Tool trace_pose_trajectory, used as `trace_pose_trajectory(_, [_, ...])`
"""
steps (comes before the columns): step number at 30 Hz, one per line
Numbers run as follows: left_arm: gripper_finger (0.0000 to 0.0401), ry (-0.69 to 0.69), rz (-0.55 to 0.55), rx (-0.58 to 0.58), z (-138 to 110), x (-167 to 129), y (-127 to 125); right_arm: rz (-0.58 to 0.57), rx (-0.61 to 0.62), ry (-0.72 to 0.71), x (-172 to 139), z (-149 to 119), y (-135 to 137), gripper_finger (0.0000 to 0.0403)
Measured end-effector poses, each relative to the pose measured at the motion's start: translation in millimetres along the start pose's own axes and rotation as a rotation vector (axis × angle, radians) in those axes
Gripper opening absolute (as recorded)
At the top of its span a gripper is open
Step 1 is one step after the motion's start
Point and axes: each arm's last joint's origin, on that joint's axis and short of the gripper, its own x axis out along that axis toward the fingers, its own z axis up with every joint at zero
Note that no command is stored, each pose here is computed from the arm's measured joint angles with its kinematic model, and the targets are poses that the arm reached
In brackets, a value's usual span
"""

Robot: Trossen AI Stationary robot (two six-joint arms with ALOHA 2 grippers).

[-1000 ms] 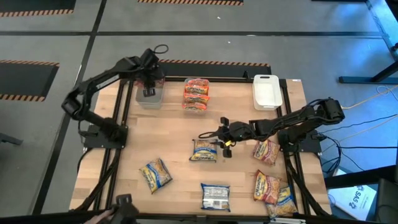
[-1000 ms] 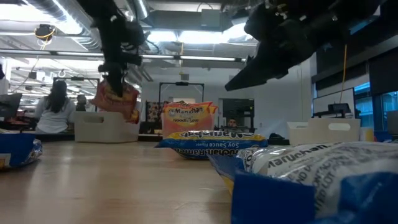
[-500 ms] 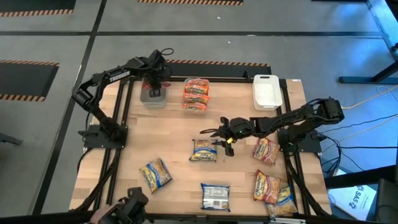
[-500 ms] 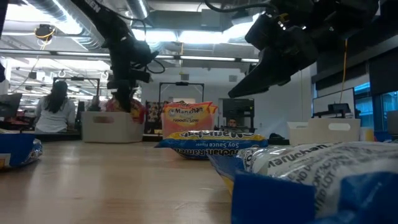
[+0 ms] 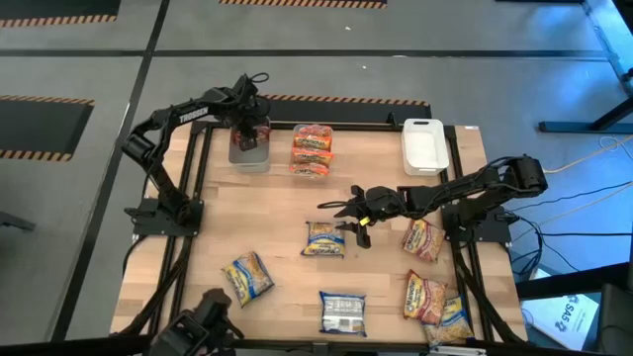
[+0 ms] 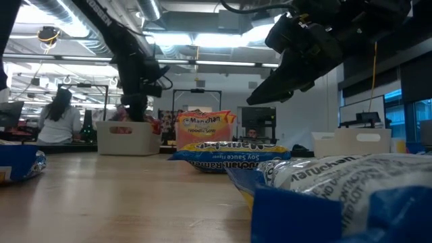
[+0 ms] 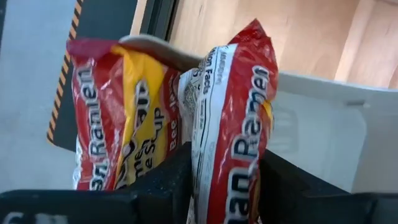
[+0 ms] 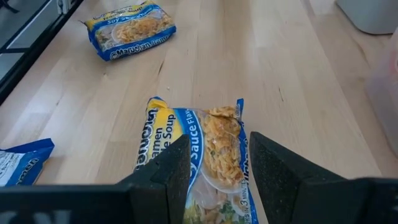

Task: Sort Maruchan noodles
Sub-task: Put the bottom left red noodle into the gray bin, then put the top red noodle into the gray bin

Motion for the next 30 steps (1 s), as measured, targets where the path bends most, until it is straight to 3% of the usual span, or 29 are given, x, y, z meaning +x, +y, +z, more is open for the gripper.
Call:
trace_pose_trajectory(13, [0.0225,0.071,0.138,-0.05,-2,-4,6,0.0,0.02,-0.016,0,2,0,0.0151])
trace_pose_trajectory(23, [0.0229,0.103,0.233,-0.023,5,-16,-3,0.001,0.022,-0.028,0,3,0,0.0151])
trace_pose_trajectory(30, [0.0229,-0.011,0.293,-0.047,19,-55,-19,-0.014,0.023,-0.029,0,3,0,0.0151])
